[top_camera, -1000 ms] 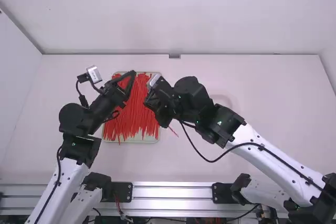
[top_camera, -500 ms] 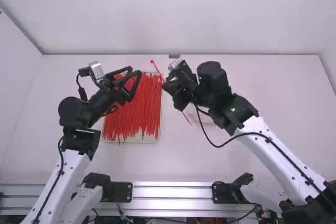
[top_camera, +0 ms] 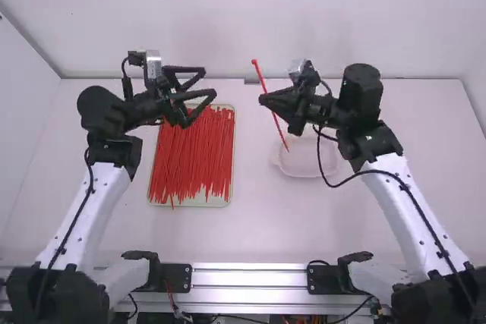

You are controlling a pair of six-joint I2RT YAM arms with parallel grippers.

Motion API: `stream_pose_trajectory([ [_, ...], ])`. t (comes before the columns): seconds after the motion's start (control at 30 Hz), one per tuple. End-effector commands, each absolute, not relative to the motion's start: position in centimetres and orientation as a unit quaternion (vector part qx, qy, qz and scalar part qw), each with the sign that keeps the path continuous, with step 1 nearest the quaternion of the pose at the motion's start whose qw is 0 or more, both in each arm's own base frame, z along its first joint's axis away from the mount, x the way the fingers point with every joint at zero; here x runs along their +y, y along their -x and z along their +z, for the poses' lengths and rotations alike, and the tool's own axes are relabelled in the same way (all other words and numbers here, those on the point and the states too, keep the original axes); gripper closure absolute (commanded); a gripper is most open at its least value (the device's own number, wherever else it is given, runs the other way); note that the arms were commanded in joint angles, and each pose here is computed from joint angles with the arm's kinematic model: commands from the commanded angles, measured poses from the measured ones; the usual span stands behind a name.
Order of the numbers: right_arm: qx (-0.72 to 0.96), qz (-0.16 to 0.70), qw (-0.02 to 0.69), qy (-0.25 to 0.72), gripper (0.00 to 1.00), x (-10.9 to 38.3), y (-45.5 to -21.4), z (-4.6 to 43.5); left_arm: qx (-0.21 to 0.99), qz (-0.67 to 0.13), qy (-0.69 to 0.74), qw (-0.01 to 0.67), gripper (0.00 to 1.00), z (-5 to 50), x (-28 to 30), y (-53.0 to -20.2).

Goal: Fasten the cable tie

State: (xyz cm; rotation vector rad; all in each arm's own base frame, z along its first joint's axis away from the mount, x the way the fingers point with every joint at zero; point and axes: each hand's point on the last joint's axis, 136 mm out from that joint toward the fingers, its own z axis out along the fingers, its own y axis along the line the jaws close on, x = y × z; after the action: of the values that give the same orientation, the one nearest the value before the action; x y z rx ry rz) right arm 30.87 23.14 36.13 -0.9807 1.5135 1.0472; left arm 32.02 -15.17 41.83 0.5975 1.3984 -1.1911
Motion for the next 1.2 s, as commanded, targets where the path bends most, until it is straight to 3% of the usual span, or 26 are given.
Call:
stream_pose_trajectory([
  [0.0, 0.594, 0.503, 0.459, 0.429, 1.0, 23.6, -29.5, 35.9, 0.576, -0.529, -0.317, 0.537, 0.01, 42.6, -16.3, -30.5],
  [0.23, 0.569, 0.544, 0.44, 0.432, 1.0, 25.0, -30.1, 36.2, 0.494, -0.524, -0.414, 0.556, 0.01, 44.3, -18.5, -27.7],
  [0.7, 0.515, 0.576, 0.432, 0.466, 1.0, 28.5, -27.1, 38.4, 0.484, -0.543, -0.362, 0.583, 0.05, 46.2, -18.8, -28.4],
  [1.07, 0.474, 0.58, 0.44, 0.495, 1.0, 30.2, -25.1, 39.4, 0.449, -0.569, -0.347, 0.595, 0.32, 48.5, -18.9, -26.9],
  [1.17, 0.467, 0.586, 0.44, 0.495, 1.0, 30.3, -24.7, 39.9, 0.447, -0.571, -0.346, 0.595, 0.49, 48.6, -19.1, -26.8],
])
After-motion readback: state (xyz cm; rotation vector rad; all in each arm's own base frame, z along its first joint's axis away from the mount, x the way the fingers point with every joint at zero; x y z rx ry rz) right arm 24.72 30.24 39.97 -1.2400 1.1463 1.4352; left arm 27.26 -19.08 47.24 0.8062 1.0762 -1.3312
